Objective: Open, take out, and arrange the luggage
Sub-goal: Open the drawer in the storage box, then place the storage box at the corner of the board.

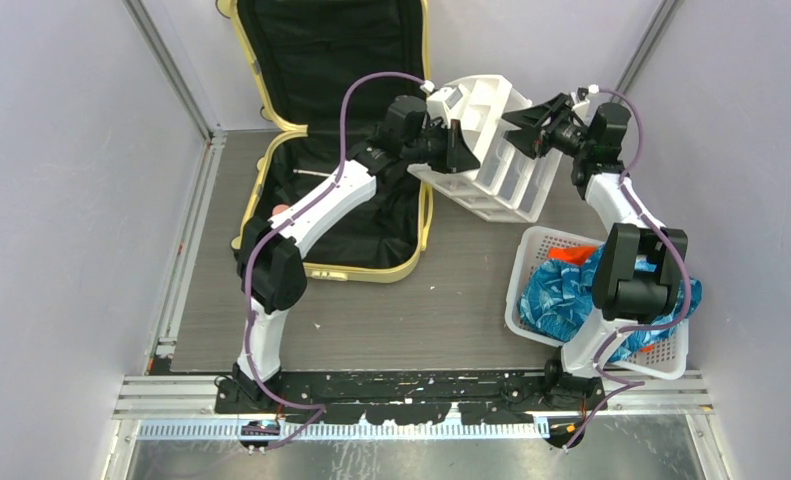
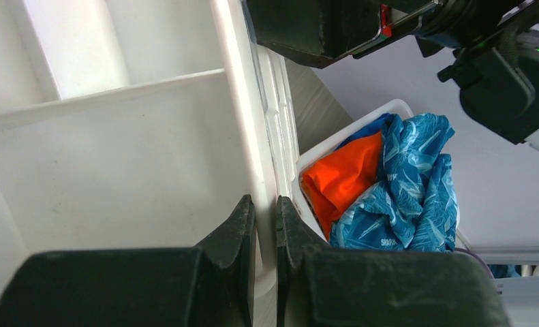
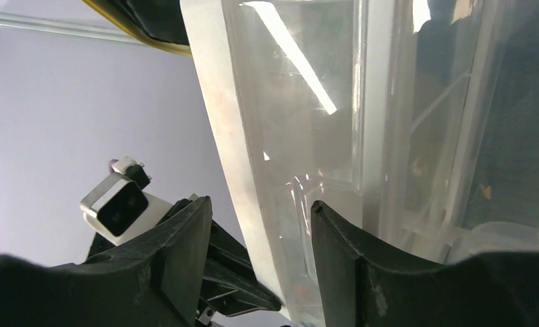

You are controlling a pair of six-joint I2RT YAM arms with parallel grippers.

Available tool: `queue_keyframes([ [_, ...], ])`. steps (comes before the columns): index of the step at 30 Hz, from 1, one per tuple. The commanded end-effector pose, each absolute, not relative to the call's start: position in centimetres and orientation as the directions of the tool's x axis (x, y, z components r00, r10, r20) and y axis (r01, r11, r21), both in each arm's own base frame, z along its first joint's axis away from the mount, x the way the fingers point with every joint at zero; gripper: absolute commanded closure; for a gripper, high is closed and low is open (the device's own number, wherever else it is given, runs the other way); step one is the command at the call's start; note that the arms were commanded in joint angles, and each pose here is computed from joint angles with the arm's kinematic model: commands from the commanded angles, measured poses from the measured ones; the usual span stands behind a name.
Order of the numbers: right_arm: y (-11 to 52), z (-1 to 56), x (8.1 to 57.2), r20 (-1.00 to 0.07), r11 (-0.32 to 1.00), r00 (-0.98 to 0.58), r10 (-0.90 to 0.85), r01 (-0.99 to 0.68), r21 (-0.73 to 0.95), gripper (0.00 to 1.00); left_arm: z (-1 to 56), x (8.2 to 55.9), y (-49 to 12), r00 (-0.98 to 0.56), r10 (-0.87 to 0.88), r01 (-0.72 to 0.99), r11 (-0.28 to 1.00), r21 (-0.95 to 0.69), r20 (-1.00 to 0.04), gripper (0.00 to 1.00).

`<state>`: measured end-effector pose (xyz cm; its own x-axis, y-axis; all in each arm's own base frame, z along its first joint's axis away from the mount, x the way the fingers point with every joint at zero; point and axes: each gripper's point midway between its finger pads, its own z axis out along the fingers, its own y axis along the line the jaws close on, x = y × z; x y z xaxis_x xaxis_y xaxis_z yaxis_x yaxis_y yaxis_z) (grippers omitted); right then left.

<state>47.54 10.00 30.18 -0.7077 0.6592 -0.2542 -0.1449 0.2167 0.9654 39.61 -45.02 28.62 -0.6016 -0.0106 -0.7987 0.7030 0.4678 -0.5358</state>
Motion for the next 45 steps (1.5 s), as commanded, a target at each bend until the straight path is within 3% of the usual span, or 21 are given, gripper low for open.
queue_keyframes([
  [1,11.9,36.4,44.8,-0.286,0.062,-0.749,0.597,-0.312,0.948,0.42,37.5,36.7,-45.8,-0.423,-0.066,0.846,0.329,-0.420,-0.904,1.00],
  [5,11.1,40.4,42.6,-0.330,0.013,-0.724,0.606,-0.406,0.914,0.46,37.2,37.9,-45.2,-0.415,-0.064,0.829,0.385,-0.406,-0.908,1.00],
  [14,8.9,44.3,40.6,-0.309,-0.076,-0.709,0.634,-0.455,0.887,0.64,37.2,39.0,-45.1,-0.407,-0.040,0.824,0.414,-0.386,-0.913,1.00],
  [23,8.8,45.2,38.3,-0.354,-0.053,-0.693,0.628,-0.492,0.869,0.69,36.1,40.5,-44.9,-0.385,0.023,0.811,0.487,-0.326,-0.923,1.00],
  [33,7.0,38.6,39.8,-0.304,0.023,-0.677,0.670,-0.391,0.920,0.69,33.6,39.9,-46.4,-0.208,0.257,0.844,0.535,-0.040,-0.944,1.00],
  [45,5.0,31.2,40.2,-0.237,0.045,-0.655,0.717,-0.296,0.954,0.67,31.6,37.7,-47.9,0.031,0.530,0.809,0.484,0.332,-0.847,1.00],
])
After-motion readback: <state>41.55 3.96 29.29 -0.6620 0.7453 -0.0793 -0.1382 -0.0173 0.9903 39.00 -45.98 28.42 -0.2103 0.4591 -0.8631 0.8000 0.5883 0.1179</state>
